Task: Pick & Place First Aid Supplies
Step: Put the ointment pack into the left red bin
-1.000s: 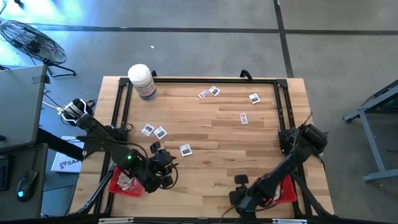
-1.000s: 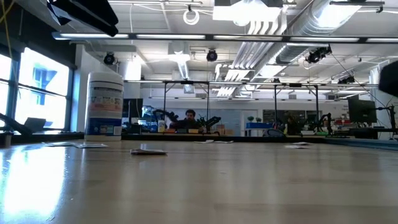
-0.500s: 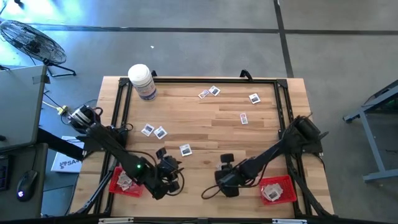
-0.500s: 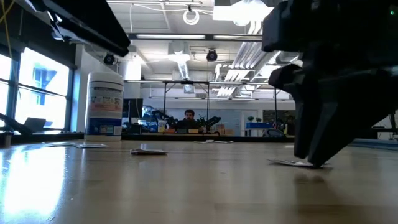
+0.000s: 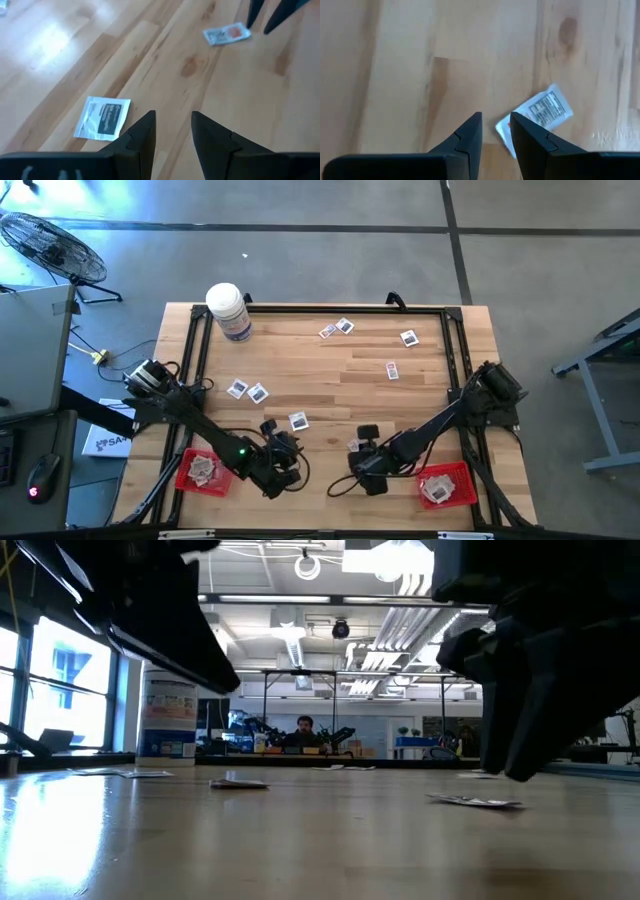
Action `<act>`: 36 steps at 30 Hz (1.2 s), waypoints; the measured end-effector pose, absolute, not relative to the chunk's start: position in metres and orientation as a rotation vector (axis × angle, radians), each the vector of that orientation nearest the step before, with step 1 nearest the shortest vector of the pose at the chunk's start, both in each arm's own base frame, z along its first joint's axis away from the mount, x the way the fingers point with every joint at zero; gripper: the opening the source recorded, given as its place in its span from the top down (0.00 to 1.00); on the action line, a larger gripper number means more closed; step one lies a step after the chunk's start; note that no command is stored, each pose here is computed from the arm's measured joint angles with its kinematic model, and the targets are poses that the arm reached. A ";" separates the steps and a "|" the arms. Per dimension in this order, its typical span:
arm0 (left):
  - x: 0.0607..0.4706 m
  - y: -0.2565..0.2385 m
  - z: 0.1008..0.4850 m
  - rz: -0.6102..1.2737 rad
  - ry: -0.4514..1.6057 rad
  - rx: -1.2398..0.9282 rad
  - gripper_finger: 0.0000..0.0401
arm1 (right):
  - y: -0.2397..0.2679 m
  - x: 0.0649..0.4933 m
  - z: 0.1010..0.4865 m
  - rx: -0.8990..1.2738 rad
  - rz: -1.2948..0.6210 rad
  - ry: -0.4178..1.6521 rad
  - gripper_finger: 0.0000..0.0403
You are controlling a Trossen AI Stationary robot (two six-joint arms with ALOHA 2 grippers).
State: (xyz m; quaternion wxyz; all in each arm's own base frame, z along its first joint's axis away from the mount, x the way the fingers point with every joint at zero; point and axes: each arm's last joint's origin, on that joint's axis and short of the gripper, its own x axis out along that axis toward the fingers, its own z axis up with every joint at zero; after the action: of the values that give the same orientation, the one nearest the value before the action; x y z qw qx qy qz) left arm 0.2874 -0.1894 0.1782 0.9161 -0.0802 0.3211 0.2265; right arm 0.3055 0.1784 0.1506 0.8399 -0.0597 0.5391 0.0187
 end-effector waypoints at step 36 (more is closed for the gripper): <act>0.294 -0.188 0.182 0.476 0.599 -0.211 0.70 | 0.155 0.289 0.107 -0.047 0.000 1.080 0.99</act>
State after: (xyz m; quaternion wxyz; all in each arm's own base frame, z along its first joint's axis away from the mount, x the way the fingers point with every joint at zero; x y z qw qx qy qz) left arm 0.2943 -0.1879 0.1816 0.9223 -0.1028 0.2915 0.2319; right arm 0.2888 0.1554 0.1072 0.8573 -0.0226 0.5143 -0.0001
